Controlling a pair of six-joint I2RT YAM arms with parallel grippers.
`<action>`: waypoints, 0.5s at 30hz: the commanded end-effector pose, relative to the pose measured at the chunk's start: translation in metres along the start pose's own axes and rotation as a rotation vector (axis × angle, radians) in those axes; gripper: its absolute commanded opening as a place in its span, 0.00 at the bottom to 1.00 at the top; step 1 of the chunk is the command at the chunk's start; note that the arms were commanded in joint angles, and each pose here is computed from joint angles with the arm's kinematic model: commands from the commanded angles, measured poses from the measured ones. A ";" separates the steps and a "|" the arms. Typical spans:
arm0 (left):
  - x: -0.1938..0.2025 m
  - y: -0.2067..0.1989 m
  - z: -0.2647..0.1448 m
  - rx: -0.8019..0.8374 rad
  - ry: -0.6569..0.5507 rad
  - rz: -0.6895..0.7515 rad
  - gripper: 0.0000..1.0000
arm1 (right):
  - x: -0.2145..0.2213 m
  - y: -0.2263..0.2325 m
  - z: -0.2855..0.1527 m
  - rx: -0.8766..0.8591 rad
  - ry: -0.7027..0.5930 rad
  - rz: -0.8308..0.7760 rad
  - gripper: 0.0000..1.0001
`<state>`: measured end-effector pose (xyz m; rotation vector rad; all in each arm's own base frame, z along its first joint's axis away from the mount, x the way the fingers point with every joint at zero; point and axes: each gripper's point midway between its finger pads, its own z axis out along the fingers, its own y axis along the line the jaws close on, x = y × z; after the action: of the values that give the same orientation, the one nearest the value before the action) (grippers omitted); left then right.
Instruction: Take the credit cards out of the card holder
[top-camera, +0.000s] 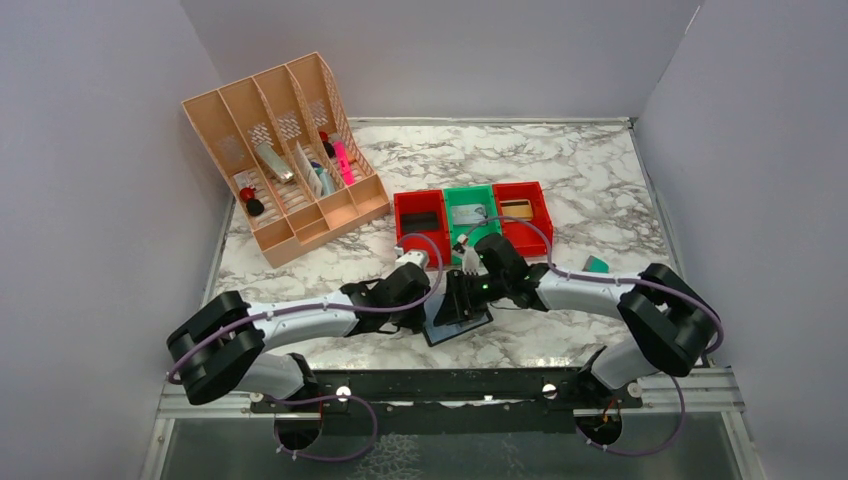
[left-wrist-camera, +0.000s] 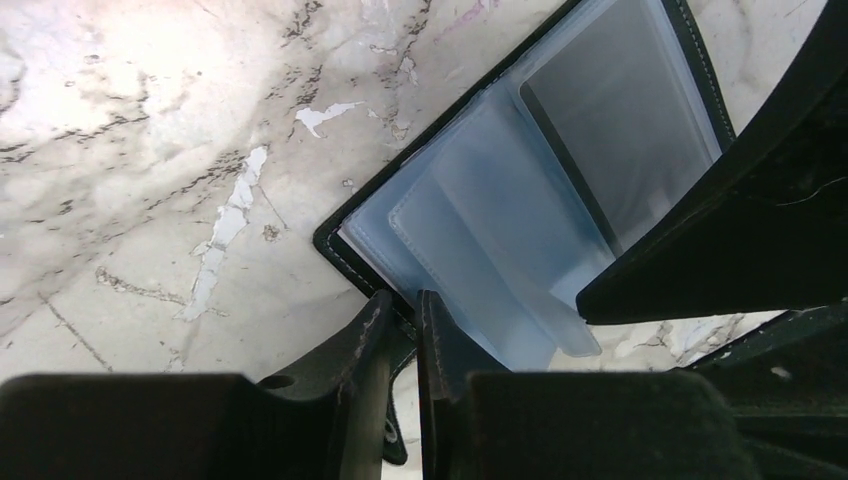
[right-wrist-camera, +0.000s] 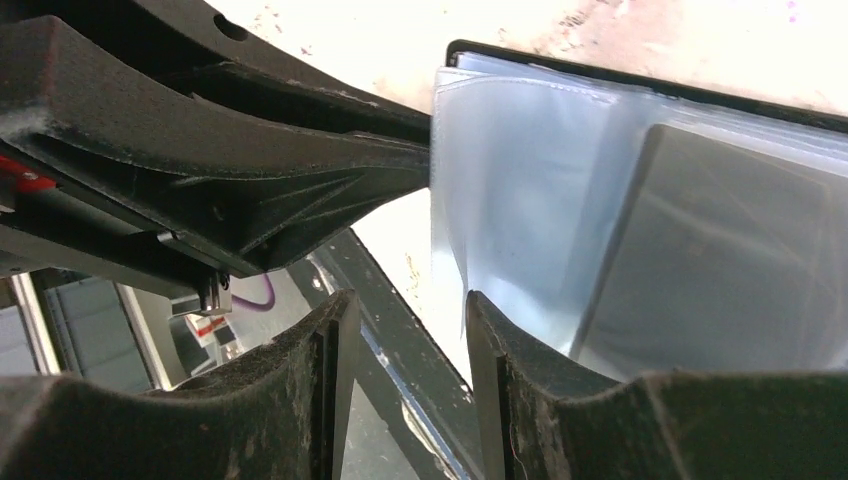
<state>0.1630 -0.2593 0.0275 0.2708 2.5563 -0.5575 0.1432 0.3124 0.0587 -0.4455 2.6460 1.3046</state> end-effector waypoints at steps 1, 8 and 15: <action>-0.010 0.007 -0.011 -0.037 -0.063 -0.033 0.19 | 0.000 0.017 0.003 -0.093 0.030 -0.035 0.49; -0.025 0.022 -0.033 -0.087 -0.171 -0.101 0.23 | 0.013 0.034 0.009 -0.191 0.102 -0.090 0.51; -0.033 0.026 -0.051 -0.051 -0.251 -0.158 0.31 | 0.023 0.013 0.029 -0.080 0.132 -0.047 0.51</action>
<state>0.1728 -0.2277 0.0700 0.0550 2.3967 -0.5623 0.1124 0.3333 0.0538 -0.6283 2.6598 1.4663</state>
